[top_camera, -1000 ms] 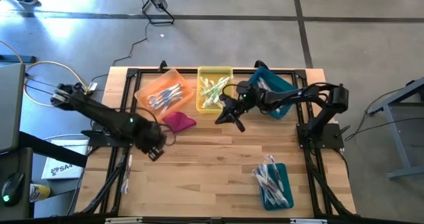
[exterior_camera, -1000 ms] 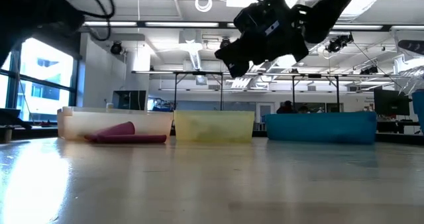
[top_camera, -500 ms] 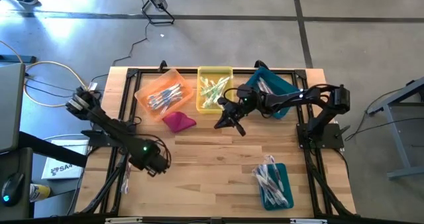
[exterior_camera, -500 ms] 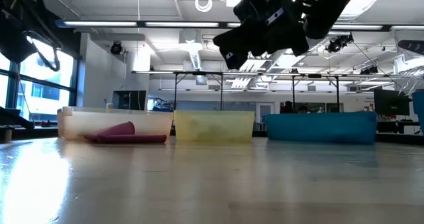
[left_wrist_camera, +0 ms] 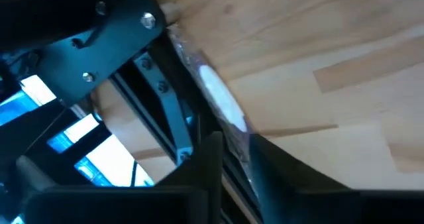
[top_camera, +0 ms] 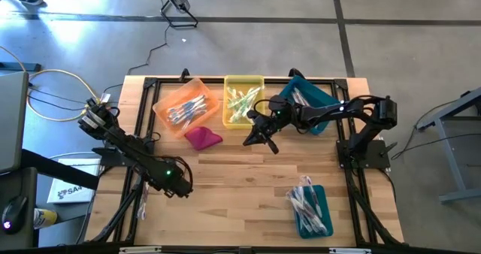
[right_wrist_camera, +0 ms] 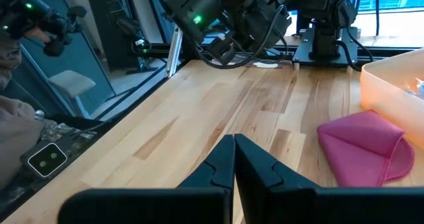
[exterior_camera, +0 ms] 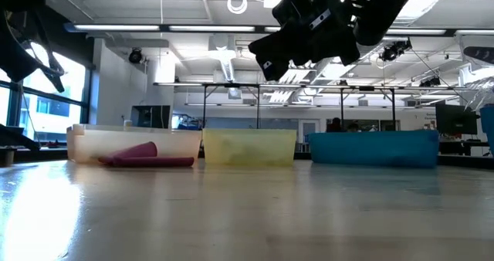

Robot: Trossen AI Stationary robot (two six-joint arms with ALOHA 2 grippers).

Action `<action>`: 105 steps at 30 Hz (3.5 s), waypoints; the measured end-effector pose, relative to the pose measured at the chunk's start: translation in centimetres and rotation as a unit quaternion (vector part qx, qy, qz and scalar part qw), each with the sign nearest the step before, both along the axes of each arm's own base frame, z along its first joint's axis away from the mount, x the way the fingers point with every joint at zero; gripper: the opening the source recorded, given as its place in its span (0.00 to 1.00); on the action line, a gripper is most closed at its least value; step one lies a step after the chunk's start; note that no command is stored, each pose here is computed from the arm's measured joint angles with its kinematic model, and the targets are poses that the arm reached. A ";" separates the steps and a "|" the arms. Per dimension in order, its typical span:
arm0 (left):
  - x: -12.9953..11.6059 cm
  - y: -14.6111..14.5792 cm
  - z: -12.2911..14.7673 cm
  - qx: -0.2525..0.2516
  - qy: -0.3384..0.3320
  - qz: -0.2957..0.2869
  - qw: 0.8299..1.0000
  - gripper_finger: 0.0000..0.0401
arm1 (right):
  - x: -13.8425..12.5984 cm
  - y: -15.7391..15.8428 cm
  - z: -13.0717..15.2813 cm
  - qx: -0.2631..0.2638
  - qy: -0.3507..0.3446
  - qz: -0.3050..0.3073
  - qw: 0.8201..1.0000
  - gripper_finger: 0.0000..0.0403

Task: Pick & Place Toothbrushes
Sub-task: Put the purple toothbrush into the bottom blue bin

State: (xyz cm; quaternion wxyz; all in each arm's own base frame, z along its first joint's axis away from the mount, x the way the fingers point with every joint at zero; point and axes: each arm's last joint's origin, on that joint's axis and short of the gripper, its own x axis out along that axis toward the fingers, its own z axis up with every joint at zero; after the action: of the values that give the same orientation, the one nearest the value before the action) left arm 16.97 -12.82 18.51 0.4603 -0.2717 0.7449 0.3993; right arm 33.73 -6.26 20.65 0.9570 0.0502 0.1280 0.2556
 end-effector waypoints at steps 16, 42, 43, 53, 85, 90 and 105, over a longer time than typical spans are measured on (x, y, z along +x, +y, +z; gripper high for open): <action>-1.6 1.0 -3.3 -0.033 -0.003 -0.018 0.999 0.37 | 0.0 0.0 -0.1 0.002 0.008 0.000 1.000 0.01; -3.7 2.3 -5.8 -0.080 -0.039 -0.008 0.996 0.27 | -0.1 0.0 -0.2 0.000 0.009 0.000 1.000 0.00; -3.6 2.3 -5.8 -0.082 -0.044 -0.009 0.996 0.25 | -0.1 0.0 -0.2 0.000 0.009 0.000 1.000 0.00; -2.1 1.3 -5.1 -0.144 -0.154 -0.020 0.977 0.03 | -0.1 0.0 -0.2 0.001 0.010 0.000 1.000 0.00; -3.1 4.2 3.4 -0.011 -0.565 -0.180 0.805 0.02 | -0.1 0.0 -0.2 0.005 0.014 0.002 1.000 0.00; -3.4 4.8 4.2 0.050 -0.593 -0.212 0.775 0.02 | -0.1 0.0 -0.2 0.005 0.013 0.002 1.000 0.00; 0.2 8.5 7.8 0.192 -0.677 -0.350 0.619 0.02 | 0.2 -0.1 0.9 0.025 -0.026 -0.008 0.999 0.00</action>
State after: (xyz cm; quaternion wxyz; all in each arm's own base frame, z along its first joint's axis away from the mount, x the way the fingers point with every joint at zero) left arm 17.20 -4.35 26.27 0.9807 -0.0893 0.1680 0.0448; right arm 33.92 -6.32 21.50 0.9604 0.0686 0.0966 0.2521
